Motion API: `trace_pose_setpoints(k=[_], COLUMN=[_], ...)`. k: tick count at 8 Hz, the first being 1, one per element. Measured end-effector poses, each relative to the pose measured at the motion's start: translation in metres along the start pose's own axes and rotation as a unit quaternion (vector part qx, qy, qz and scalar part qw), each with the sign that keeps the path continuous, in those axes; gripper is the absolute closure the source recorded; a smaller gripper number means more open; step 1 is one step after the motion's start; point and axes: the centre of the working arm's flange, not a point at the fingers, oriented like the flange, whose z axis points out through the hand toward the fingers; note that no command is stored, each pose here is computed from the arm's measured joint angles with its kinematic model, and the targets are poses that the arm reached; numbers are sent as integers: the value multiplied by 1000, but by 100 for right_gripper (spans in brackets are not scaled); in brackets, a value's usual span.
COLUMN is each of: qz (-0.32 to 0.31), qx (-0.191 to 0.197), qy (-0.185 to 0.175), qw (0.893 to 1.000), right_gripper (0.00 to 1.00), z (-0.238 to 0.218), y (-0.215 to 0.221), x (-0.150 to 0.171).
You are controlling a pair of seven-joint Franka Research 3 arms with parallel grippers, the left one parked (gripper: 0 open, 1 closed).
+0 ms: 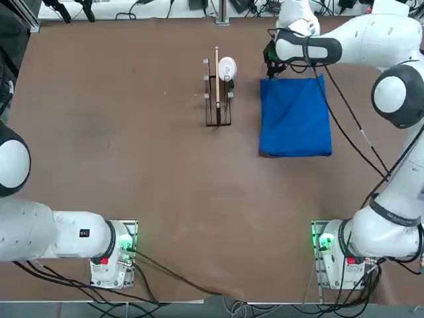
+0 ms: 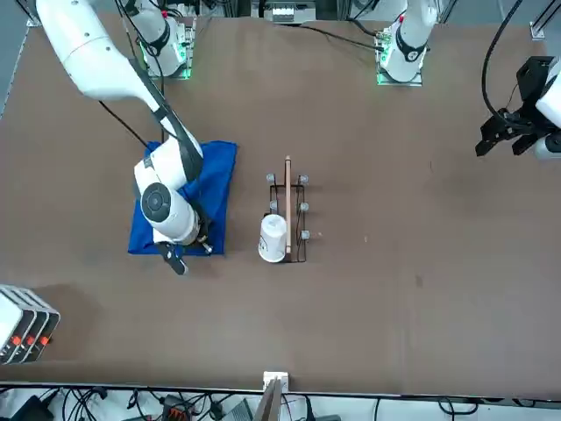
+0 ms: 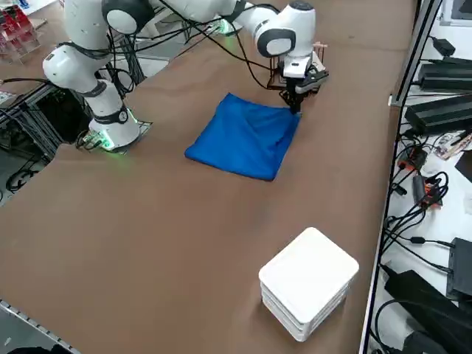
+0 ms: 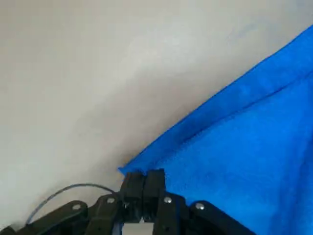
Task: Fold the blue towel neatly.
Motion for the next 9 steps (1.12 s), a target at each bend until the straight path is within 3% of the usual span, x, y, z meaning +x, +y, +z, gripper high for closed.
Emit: trace_pose_setpoints(k=[5, 9], qz=[-49, -71], qx=[8, 42], qy=[4, 16], qw=[999, 996], right_gripper=[99, 99], z=[-5, -10], y=[-16, -31], x=[-18, -27])
